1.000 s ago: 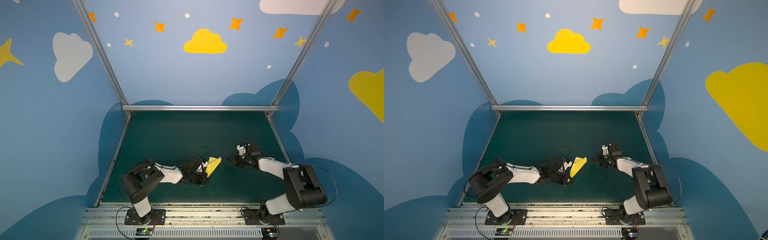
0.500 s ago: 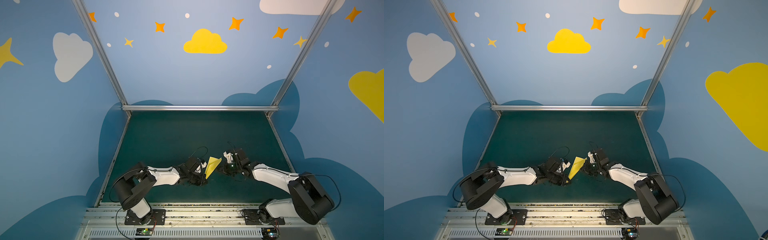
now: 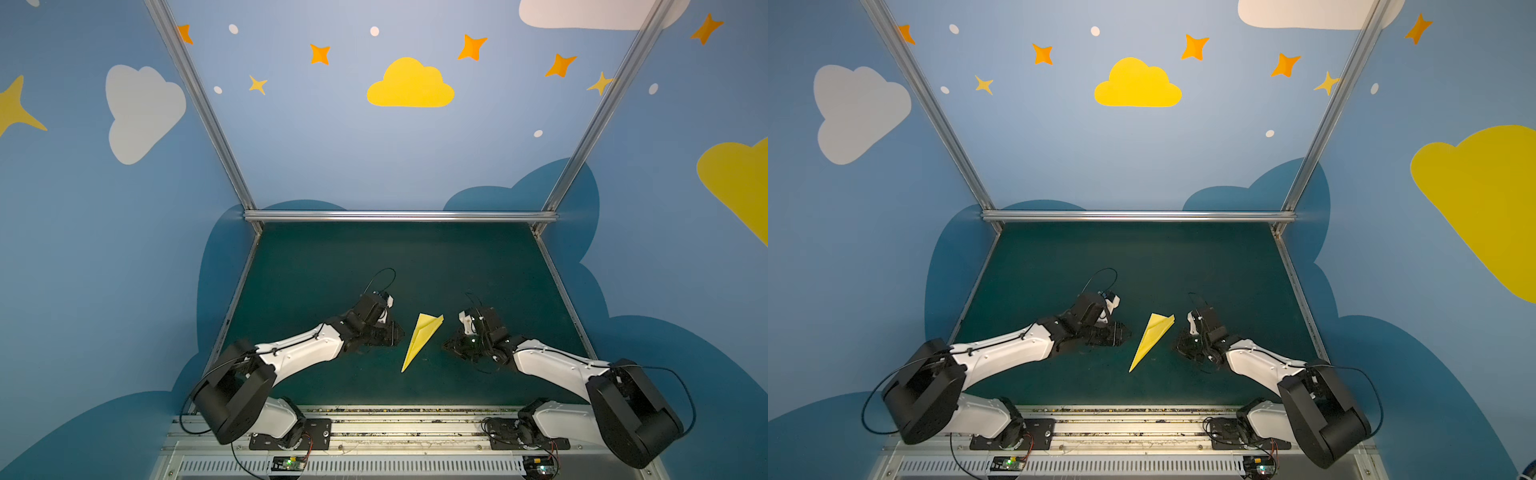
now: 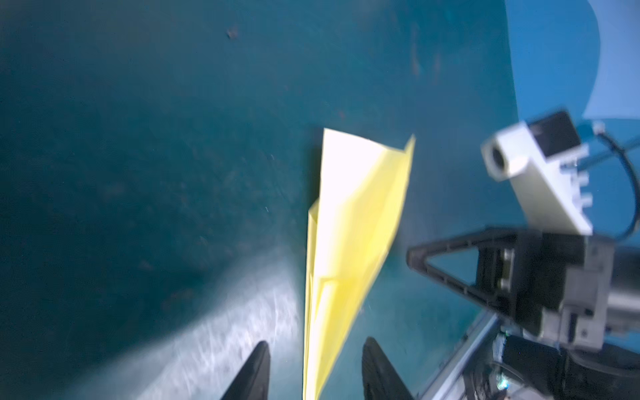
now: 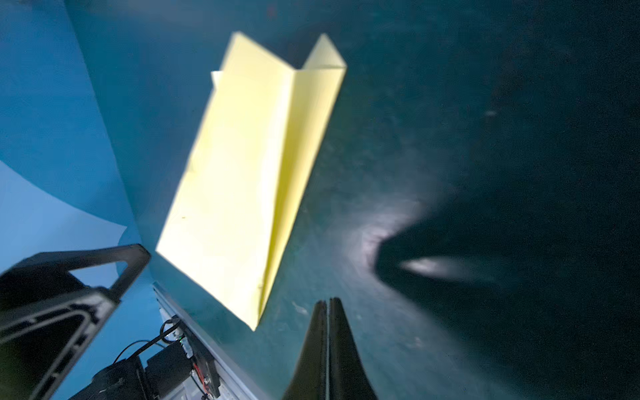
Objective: Fold a paper plane with a square sheet of paper (fold left side to right side)
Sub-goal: 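Open the right gripper and draw it back from the paper plane, then lower the paper plane onto the table with the left gripper and release it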
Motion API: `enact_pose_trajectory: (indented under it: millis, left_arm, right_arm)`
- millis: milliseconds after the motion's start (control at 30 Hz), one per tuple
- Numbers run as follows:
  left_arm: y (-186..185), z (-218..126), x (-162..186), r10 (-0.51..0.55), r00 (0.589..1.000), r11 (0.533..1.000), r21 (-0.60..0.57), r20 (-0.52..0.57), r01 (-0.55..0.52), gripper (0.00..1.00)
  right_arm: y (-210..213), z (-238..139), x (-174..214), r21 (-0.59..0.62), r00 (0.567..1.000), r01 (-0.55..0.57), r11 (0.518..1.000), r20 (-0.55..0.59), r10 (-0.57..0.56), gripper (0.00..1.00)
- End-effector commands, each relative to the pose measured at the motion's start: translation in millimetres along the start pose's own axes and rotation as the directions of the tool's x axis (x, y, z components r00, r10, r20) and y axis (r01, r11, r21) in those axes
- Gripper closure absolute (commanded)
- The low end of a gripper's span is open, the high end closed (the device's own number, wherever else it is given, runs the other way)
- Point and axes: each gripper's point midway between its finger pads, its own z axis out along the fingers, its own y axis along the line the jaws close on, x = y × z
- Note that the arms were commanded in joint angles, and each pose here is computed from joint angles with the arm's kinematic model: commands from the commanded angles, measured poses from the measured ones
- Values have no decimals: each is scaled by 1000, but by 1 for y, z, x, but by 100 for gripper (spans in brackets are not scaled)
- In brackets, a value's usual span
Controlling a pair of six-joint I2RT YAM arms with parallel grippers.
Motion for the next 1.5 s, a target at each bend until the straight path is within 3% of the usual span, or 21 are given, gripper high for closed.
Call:
enact_pose_trajectory:
  millis: [0, 367, 633, 1167, 1267, 1467]
  left_arm:
    - [3, 16, -2, 31, 996, 1000, 3, -82, -30, 47]
    - [-5, 85, -4, -5, 971, 991, 127, -237, 36, 47]
    - [-31, 83, -5, 9, 980, 979, 200, -200, 32, 49]
    - [-42, 76, -17, -5, 993, 983, 183, -115, 26, 77]
    - [-43, 78, -19, -4, 993, 985, 169, -121, 25, 78]
    - [-42, 74, -31, 25, 995, 994, 105, -99, -14, 97]
  right_arm:
    - [-7, 3, -4, -11, 1000, -9, 1000, -1, 9, 100]
    - [-6, 36, -6, -57, 996, -38, 998, -77, 34, 100]
    - [-24, 55, -1, -25, 992, -73, 997, -106, 70, 100]
    - [-44, 63, 9, 8, 987, -99, 995, -126, 99, 100]
    - [-43, 63, 8, 6, 987, -99, 995, -126, 99, 100]
    - [-34, 59, 5, -13, 988, -87, 996, -130, 84, 100]
